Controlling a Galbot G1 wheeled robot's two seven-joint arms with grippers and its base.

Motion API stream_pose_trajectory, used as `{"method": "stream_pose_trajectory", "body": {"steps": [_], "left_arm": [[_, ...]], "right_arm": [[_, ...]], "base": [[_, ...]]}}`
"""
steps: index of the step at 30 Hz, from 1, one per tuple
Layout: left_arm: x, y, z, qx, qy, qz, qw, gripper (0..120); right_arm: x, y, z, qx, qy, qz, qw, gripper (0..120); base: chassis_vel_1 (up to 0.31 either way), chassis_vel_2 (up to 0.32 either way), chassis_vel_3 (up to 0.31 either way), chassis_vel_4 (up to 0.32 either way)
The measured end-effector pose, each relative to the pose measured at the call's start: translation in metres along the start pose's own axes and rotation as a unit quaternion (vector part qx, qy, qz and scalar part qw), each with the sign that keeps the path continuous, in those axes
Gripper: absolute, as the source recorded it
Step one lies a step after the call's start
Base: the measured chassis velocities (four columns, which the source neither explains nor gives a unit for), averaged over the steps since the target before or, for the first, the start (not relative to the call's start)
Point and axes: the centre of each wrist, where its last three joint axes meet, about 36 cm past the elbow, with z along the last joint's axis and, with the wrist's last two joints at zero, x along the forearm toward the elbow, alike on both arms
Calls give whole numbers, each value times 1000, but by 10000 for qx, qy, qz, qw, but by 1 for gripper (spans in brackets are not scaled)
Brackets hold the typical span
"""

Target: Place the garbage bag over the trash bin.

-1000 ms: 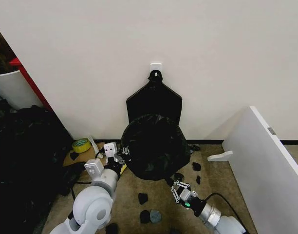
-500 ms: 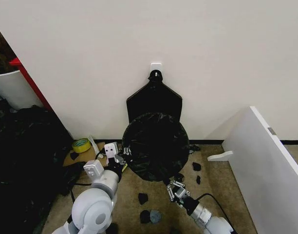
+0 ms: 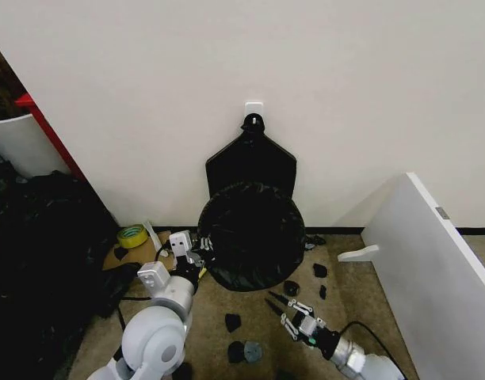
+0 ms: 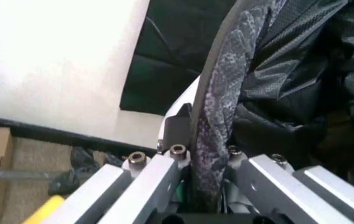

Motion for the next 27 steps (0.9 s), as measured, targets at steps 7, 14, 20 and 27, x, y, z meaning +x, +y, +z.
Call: {"method": "stream_pose_trajectory", "body": {"steps": [7,14,20,27], "left_arm": [[-8,15,31,-564,-363,-27,9977,0],[-8,17,50,-954,-749,91,9926,0],[-6,20,68,-1274,-1145,263,9849,0],[-6,24,81,-1557,-1382,402,9773,0]], "right_arm": [[-15,-29,-67,-470,-1147,-334,9917,57],[-59,5,-116,-1002,-978,1005,9850,48],[-105,46,-148,-1741,422,2690,9463,23],[-134,39,-163,-2466,1391,3184,9047,0]], "base": [[0,0,0,0],[0,0,0,0],[0,0,0,0],[0,0,0,0]]}}
